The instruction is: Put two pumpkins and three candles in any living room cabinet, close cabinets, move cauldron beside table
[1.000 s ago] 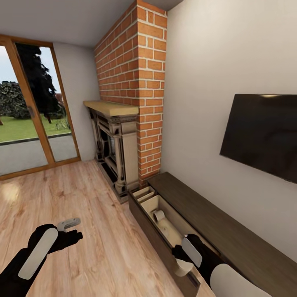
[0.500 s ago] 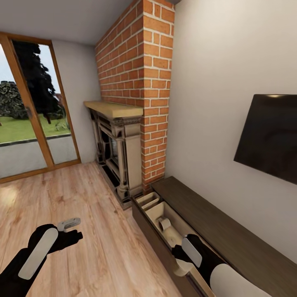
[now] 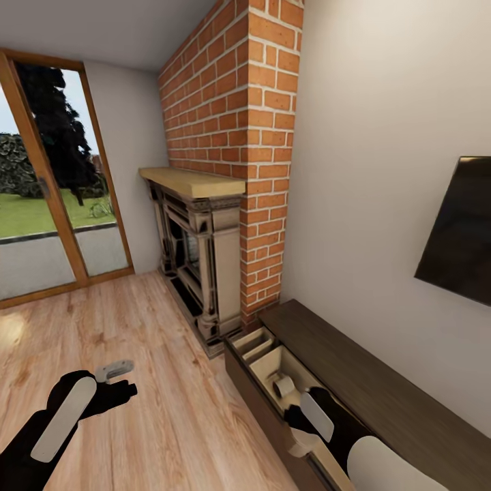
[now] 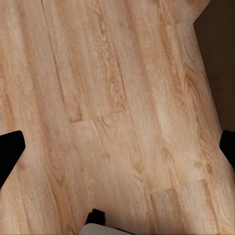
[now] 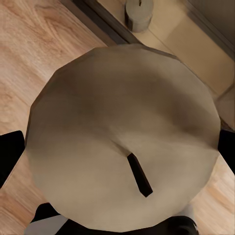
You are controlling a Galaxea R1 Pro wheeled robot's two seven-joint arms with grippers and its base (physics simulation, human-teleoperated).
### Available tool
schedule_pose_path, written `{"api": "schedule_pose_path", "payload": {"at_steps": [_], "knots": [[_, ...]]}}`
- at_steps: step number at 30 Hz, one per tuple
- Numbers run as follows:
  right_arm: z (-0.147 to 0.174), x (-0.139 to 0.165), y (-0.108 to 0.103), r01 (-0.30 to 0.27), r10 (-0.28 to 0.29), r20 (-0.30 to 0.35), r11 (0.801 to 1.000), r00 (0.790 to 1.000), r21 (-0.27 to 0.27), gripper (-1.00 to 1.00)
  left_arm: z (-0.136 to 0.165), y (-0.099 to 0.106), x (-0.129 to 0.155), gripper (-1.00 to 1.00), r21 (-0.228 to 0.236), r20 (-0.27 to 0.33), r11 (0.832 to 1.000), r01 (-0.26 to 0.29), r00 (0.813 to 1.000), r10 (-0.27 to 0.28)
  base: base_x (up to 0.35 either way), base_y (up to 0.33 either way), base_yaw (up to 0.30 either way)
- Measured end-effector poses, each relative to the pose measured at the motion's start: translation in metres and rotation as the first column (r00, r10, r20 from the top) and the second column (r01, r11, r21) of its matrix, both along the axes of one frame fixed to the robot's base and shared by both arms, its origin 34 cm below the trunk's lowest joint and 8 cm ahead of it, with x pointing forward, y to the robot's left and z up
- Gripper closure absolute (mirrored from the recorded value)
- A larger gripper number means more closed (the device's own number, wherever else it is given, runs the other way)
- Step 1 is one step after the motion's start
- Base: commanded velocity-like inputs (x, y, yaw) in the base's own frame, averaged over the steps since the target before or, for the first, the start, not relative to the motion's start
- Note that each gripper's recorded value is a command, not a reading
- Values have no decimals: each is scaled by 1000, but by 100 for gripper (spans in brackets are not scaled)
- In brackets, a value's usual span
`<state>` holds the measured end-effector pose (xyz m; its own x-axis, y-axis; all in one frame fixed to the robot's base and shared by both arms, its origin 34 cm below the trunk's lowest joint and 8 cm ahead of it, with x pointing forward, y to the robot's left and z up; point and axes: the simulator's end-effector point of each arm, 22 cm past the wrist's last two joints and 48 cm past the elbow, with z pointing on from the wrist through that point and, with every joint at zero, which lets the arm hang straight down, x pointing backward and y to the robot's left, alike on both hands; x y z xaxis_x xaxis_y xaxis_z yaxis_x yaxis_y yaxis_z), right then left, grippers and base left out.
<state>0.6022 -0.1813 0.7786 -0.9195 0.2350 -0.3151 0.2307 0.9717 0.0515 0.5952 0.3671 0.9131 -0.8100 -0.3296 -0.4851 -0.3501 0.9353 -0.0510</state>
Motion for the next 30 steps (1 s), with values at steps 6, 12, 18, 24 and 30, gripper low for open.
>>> {"api": "schedule_pose_path", "payload": {"at_steps": [6,12,18,24,30], "knots": [[0,0,0,0,0,0,1000,1000,0,100,0,0,0,-100,0,0,1000,1,1000,-1,300,166,0],[0,0,0,1,-1,-1,1000,1000,1,100,0,0,0,-100,0,-1,1000,1,1000,-1,300,165,-96],[-1,-1,-3,4,-4,-4,1000,1000,0,100,0,-1,0,-100,-1,-1,1000,2,1000,-2,284,176,-260],[-1,-1,-4,6,-6,-5,1000,1000,0,100,0,-1,0,-100,-4,-1,1000,2,1000,-2,174,241,-279],[-1,-1,-4,6,-6,-5,1000,1000,0,100,0,-1,0,-100,-4,-1,1000,2,1000,-2,115,261,-280]]}}
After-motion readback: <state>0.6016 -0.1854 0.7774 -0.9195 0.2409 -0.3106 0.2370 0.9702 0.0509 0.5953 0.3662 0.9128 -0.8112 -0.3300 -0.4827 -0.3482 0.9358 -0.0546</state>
